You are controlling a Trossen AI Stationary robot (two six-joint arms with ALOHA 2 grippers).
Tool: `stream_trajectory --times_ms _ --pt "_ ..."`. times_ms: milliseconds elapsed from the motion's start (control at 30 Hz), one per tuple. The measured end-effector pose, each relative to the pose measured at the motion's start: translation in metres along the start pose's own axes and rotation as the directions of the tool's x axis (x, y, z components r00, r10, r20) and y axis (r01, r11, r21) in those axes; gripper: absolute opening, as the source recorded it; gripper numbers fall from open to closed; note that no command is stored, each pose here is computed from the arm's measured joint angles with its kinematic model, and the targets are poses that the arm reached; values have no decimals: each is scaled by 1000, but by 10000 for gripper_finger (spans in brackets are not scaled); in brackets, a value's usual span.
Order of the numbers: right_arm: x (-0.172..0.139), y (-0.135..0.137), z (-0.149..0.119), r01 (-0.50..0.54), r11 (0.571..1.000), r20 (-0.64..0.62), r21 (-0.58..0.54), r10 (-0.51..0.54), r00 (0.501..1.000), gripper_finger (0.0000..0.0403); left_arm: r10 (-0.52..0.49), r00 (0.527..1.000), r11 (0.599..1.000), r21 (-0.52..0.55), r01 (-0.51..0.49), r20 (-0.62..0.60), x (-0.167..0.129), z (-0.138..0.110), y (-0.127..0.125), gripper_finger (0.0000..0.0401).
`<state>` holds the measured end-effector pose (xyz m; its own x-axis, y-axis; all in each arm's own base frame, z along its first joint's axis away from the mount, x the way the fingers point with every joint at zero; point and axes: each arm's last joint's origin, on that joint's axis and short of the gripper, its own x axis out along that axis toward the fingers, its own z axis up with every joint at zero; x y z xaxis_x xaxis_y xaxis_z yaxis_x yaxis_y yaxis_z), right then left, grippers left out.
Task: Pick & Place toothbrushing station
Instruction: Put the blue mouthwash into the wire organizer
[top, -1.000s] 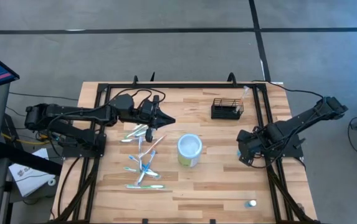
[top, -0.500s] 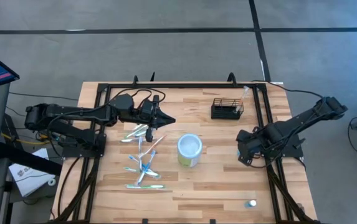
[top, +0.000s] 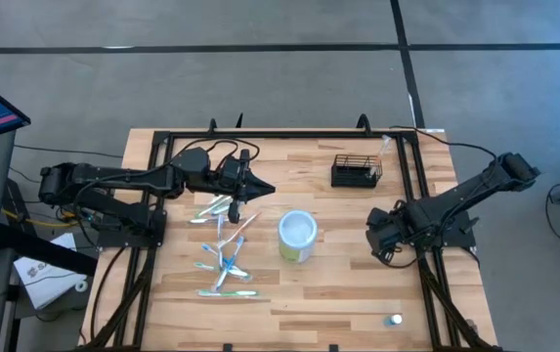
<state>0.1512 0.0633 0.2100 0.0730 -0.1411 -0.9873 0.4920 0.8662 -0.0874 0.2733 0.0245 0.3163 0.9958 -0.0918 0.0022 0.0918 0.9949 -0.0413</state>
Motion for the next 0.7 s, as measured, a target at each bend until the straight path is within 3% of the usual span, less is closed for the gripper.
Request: stream_trajectory --times_ms 433,700 --pt "0 0 1 9 1000 15 6 -9 1000 213 -1 1000 1000 0 1 -1 0 0 0 11" --pt "0 0 1 6 1000 13 6 -6 1000 131 -4 1000 1000 0 4 -1 0 0 0 11"
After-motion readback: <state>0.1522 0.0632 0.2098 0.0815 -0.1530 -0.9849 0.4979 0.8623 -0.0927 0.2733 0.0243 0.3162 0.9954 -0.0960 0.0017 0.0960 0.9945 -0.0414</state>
